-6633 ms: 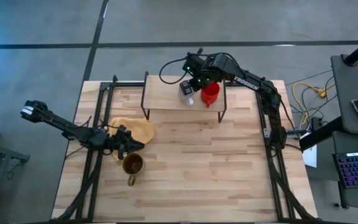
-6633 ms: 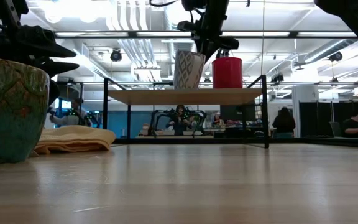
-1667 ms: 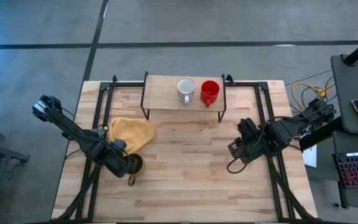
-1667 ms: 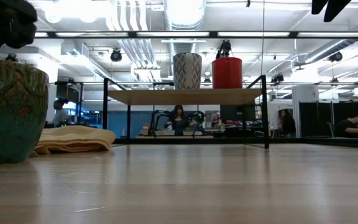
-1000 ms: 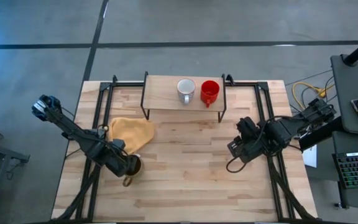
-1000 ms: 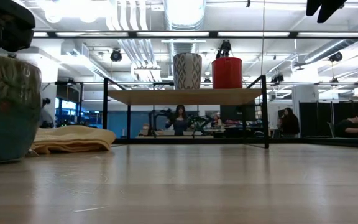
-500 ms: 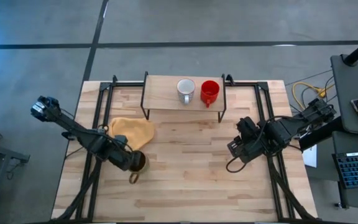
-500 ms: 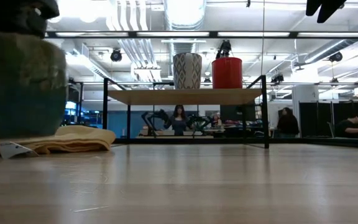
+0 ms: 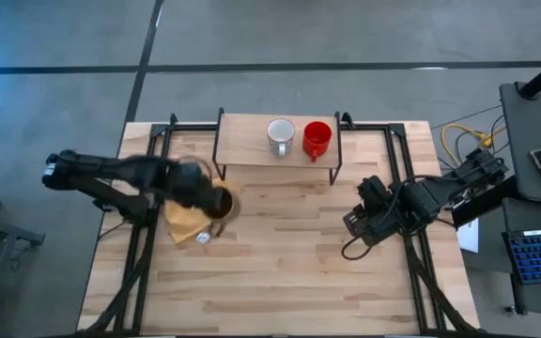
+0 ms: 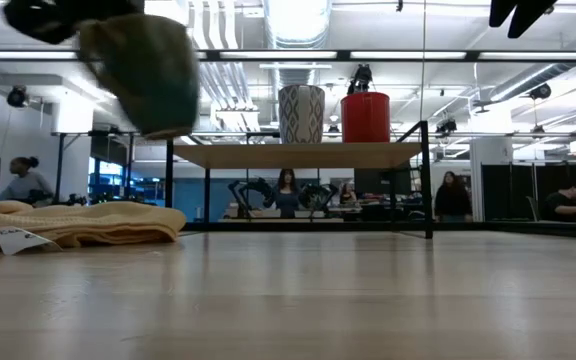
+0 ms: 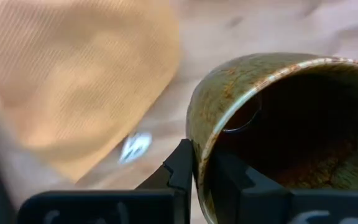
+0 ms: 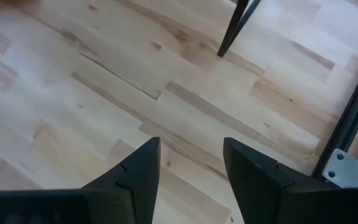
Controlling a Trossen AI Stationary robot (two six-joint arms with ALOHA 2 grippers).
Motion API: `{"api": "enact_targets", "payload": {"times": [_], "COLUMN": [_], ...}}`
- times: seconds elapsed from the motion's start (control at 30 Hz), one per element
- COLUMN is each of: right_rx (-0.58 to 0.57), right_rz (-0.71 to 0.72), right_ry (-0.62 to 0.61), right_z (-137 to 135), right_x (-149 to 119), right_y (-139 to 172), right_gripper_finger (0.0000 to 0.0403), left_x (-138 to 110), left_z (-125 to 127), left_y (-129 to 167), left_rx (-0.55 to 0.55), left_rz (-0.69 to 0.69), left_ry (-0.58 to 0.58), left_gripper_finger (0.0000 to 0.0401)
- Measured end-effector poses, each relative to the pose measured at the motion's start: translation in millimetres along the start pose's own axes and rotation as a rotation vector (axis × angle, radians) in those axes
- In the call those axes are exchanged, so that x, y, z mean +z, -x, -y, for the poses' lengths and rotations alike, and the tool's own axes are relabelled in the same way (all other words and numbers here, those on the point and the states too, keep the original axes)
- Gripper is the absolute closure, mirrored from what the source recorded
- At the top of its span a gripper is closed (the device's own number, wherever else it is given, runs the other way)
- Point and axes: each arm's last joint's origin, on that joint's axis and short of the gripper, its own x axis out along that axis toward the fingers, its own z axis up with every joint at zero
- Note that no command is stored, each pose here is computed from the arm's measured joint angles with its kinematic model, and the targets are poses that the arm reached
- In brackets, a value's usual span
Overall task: Stack small to large cups/mugs on shelf
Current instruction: Put the brown mug on the shelf
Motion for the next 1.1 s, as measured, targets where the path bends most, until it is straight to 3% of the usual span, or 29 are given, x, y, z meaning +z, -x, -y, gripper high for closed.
{"api": "enact_targets", "payload": {"times": [0.1,0.47,0.7,0.87,1.1], "right_rx": [0.0,0.0,0.001,0.002,0.001], "right_rz": [0.011,0.062,0.072,0.087,0.091], "right_ry": [0.0,-0.019,-0.03,-0.055,-0.056], "right_z": [-0.1,-0.4,-0.5,-0.5,-0.6], "right_x": [0.3,1.8,2.1,2.5,2.6], "right_y": [0.0,0.0,0.0,0.0,0.0], "right_gripper_finger": [0.0234,0.0234,0.0234,0.0234,0.0234], "left_x": [24.4,107.7,163.2,186.5,211.3], "left_z": [4.0,16.4,28.5,28.1,44.1], "left_y": [10.0,29.1,23.8,14.9,17.6], "left_rx": [-0.049,-0.056,0.001,0.14,0.084], "left_rz": [0.05,0.176,0.177,0.091,0.099], "left_ry": [0.014,0.016,0.006,-0.01,-0.023], "left_gripper_finger": [0.0386,0.0386,0.0386,0.0386,0.0386]}}
